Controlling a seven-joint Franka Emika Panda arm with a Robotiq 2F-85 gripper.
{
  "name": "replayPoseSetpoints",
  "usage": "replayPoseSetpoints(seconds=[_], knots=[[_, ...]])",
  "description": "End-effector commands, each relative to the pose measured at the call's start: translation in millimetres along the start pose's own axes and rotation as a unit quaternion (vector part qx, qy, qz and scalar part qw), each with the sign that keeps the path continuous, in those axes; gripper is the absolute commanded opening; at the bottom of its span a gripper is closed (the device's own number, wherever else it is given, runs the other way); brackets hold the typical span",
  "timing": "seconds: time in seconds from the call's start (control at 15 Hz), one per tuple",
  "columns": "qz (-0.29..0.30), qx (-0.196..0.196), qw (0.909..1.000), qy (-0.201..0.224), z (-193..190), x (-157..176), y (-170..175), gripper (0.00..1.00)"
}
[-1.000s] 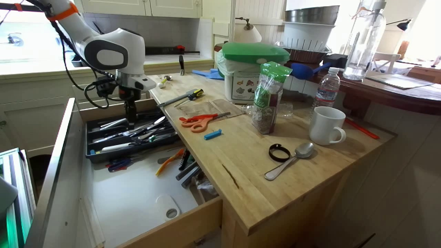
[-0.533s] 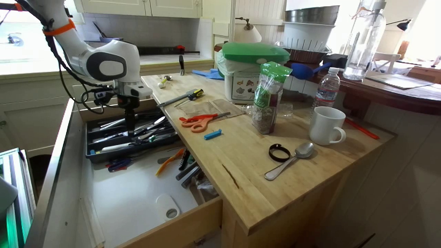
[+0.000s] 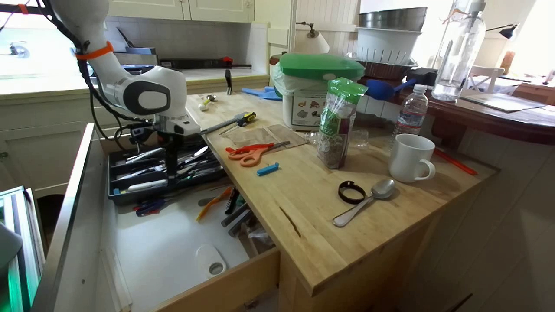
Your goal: Pick up the folk and knife from the drawer and put them on the counter
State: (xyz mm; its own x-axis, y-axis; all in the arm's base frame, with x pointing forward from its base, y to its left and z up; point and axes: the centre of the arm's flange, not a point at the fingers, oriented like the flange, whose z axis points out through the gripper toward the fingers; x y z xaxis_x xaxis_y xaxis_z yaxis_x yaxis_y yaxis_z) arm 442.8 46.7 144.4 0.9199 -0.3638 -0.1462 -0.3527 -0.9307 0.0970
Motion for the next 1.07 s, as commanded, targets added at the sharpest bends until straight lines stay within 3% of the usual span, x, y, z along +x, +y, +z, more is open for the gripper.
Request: replayPoseSetpoints(seconds=[0.0,0.33,0.47,0.6,0.67,1.0], knots=[[-0.002,-0.004,1.0000,-0.003,15,16,-7,1.00],[-0.005,-0.006,0.9999,-0.012,26,25,-11,0.96],[-0.001,-0.006,0.9999,-0.013,23,25,-11,0.89],[0.004,-0.008,0.9999,-0.008,18,22,-8,0.65],[0.006,-0.010,0.9999,-0.006,14,20,-8,0.62],[0.008,-0.021,0.9993,-0.030,-15,8,-7,0.26]])
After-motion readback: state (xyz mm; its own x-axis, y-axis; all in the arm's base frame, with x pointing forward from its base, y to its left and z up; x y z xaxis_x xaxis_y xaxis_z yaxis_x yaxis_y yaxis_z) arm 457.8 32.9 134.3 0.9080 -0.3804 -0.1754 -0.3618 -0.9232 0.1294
